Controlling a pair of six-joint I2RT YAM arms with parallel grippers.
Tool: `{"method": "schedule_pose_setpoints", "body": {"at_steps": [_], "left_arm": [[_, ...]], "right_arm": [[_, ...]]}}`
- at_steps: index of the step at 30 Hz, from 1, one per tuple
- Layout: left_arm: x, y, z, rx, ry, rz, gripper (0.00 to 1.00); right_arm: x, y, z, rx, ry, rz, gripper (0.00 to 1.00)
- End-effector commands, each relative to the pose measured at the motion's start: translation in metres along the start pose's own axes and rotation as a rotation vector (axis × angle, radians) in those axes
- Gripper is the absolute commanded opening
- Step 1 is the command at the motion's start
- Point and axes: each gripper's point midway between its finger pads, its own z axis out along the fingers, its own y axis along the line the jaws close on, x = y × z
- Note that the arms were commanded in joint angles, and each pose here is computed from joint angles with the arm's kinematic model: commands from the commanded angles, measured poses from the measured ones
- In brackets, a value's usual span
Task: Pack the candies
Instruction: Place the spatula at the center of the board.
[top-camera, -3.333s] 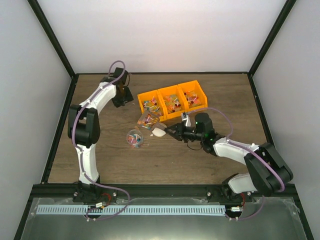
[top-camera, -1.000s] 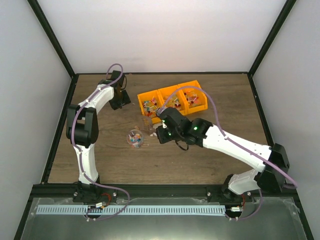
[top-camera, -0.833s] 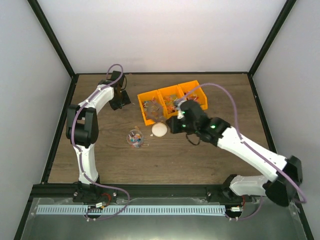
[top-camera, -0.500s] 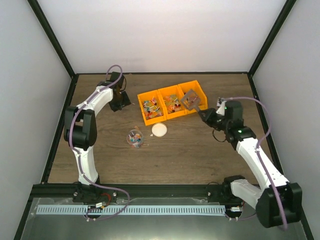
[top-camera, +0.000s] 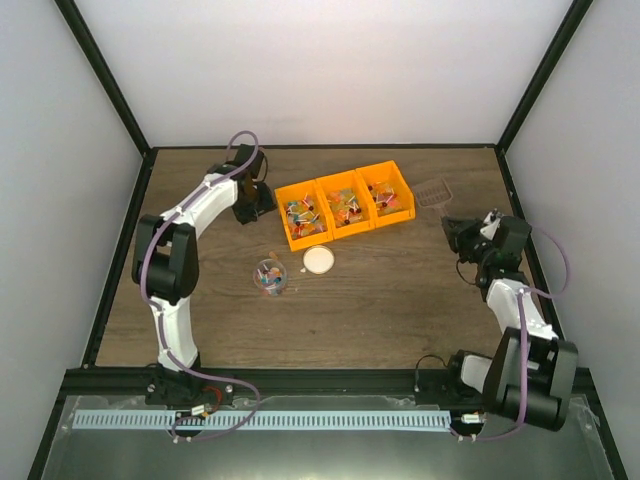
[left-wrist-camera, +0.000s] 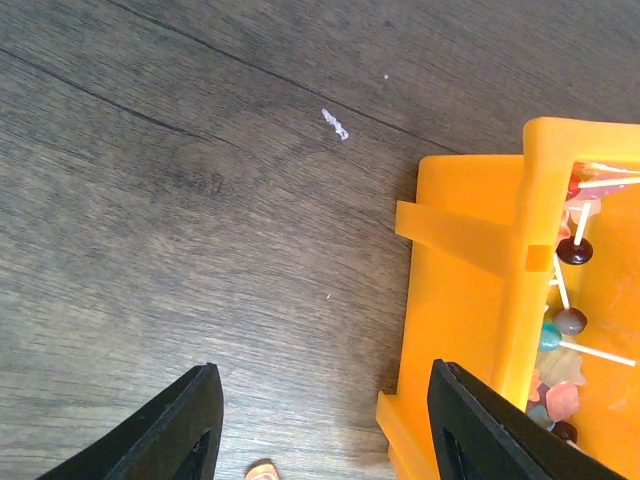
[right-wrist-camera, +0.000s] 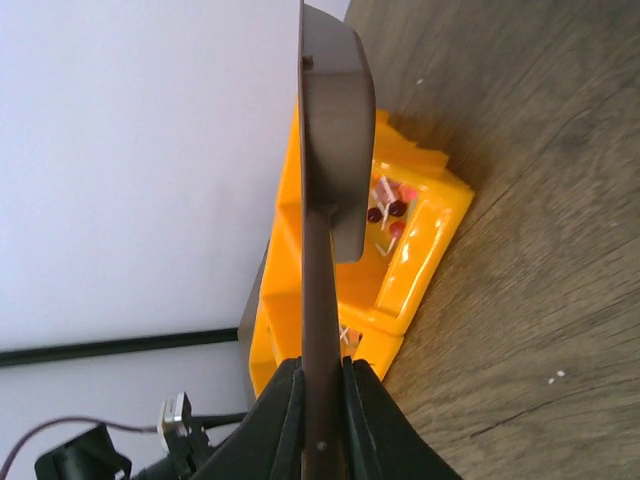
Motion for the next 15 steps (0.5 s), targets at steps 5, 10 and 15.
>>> {"method": "schedule_pose_setpoints", "body": {"at_steps": [5, 10, 15], "left_arm": [[0.005, -0.010, 0.010, -0.020, 0.015, 0.014, 0.58], [0.003, -0.008, 0.019, -0.058, 0.026, 0.025, 0.59], [0.005, -0.007, 0.028, -0.071, 0.045, 0.019, 0.58]], "right_arm": [[-0.051, -0.014, 0.005, -0.021, -0.095, 0.015, 0.01], [-0.064, -0.030, 0.021, 0.055, -0.071, -0.021, 0.01], [-0.060, -0.058, 0.029, 0.125, -0.048, -0.014, 0.06]]}}
